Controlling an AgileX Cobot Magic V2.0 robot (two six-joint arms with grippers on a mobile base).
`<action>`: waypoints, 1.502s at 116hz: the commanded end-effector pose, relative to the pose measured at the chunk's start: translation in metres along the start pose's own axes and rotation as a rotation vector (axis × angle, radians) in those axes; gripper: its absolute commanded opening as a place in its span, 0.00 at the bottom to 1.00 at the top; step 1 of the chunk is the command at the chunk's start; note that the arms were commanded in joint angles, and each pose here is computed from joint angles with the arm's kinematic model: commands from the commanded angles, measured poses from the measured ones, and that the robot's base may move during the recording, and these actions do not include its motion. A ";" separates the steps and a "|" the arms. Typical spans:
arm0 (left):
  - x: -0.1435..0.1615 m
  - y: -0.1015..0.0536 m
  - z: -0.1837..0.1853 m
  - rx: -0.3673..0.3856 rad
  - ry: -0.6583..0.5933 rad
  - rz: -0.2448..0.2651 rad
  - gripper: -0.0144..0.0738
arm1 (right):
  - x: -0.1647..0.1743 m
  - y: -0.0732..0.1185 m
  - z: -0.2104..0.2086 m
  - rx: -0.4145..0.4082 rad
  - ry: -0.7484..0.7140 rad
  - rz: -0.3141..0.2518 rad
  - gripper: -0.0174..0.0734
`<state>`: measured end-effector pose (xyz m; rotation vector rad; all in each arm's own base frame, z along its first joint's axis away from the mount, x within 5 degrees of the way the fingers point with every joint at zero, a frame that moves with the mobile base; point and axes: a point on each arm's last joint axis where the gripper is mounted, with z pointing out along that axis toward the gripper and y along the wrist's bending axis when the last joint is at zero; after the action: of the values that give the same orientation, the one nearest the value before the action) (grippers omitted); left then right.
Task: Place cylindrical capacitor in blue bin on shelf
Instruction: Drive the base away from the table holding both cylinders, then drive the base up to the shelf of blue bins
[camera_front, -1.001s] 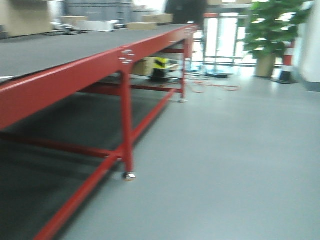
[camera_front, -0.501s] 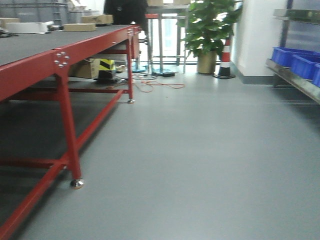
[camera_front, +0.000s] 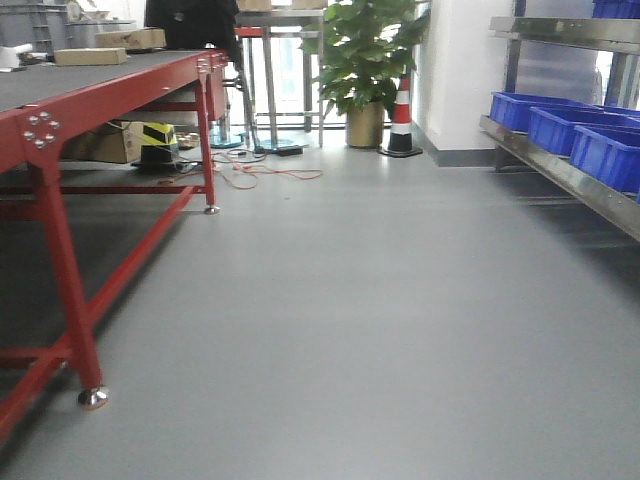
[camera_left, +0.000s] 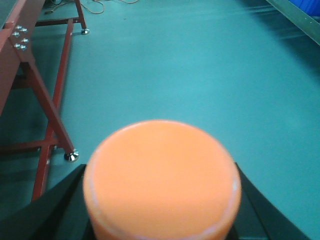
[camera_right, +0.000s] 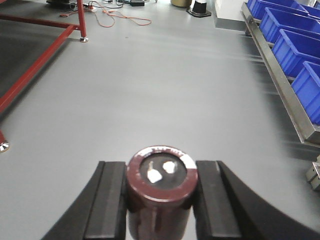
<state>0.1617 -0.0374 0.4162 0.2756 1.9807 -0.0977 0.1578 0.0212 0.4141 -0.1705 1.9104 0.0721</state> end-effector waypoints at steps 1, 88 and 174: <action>-0.003 -0.002 -0.001 0.010 -0.025 -0.001 0.04 | -0.005 0.000 -0.002 0.004 -0.037 -0.006 0.01; -0.003 -0.002 -0.001 0.010 -0.025 -0.001 0.04 | -0.005 0.000 -0.002 0.004 -0.037 -0.006 0.01; -0.003 -0.002 -0.001 0.010 -0.025 -0.001 0.04 | -0.005 0.000 -0.002 0.004 -0.037 -0.006 0.01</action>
<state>0.1617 -0.0374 0.4162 0.2756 1.9807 -0.0977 0.1585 0.0213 0.4138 -0.1707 1.9125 0.0720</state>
